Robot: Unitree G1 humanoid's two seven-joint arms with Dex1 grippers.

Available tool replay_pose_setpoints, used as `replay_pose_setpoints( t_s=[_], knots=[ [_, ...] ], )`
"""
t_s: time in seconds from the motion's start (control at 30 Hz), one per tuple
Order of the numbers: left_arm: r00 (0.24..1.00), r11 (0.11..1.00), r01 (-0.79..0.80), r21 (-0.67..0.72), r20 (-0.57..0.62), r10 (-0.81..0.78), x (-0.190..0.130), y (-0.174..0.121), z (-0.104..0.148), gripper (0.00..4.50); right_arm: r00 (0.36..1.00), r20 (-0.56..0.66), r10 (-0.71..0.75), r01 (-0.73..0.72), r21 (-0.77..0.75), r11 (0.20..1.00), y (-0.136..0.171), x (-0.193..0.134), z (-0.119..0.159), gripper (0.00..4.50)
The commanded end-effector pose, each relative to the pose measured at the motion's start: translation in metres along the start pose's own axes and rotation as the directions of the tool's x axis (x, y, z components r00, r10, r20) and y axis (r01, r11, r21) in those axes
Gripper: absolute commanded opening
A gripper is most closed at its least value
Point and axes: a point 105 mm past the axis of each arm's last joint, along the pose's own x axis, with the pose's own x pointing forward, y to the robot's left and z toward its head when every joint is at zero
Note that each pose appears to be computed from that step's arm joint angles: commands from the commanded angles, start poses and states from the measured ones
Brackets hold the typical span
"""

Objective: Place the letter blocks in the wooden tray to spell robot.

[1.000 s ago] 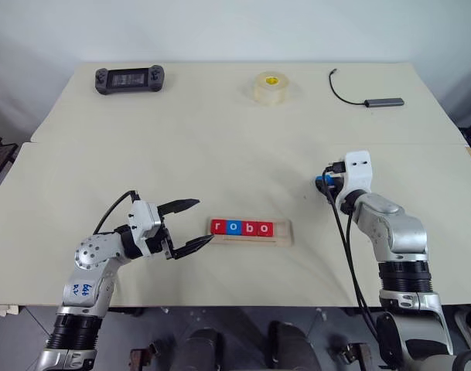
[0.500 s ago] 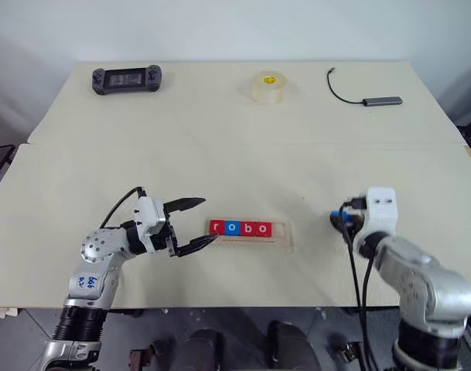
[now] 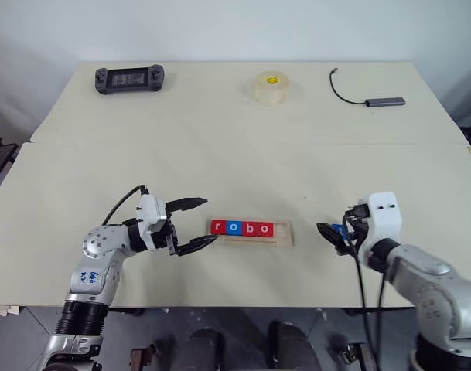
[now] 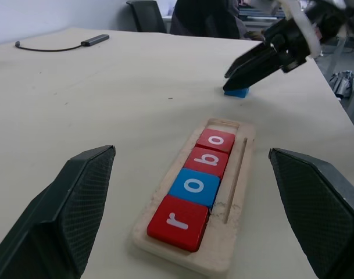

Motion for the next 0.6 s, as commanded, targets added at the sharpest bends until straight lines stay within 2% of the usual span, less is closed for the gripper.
replay_pose_setpoints(
  t_s=[0.03,0.17,0.27,0.43,0.6],
  knots=[
    [1.000,0.998,-0.007,0.059,0.012,0.006,-0.006,-0.001,0.009,4.50,0.986,0.022,0.167,-0.159,-0.210,0.965,-0.009,-0.004,0.013,3.84],
    [1.000,0.999,0.001,0.053,0.015,-0.002,-0.009,-0.003,0.010,4.50,0.936,0.005,0.351,-0.318,-0.412,0.854,-0.015,0.000,0.022,3.84],
    [1.000,0.998,0.024,0.061,0.018,-0.025,-0.008,-0.005,0.013,4.50,0.870,-0.116,0.479,-0.466,-0.509,0.724,-0.023,0.001,0.016,3.84],
    [0.997,0.995,0.075,0.066,0.011,-0.075,-0.006,-0.009,0.016,4.50,0.802,-0.274,0.530,-0.583,-0.546,0.601,-0.040,0.012,0.000,3.84],
    [0.994,0.992,0.108,0.072,0.003,-0.109,-0.006,-0.014,0.017,4.50,0.781,-0.326,0.533,-0.612,-0.570,0.548,-0.048,0.022,-0.005,3.84]
  ],
)
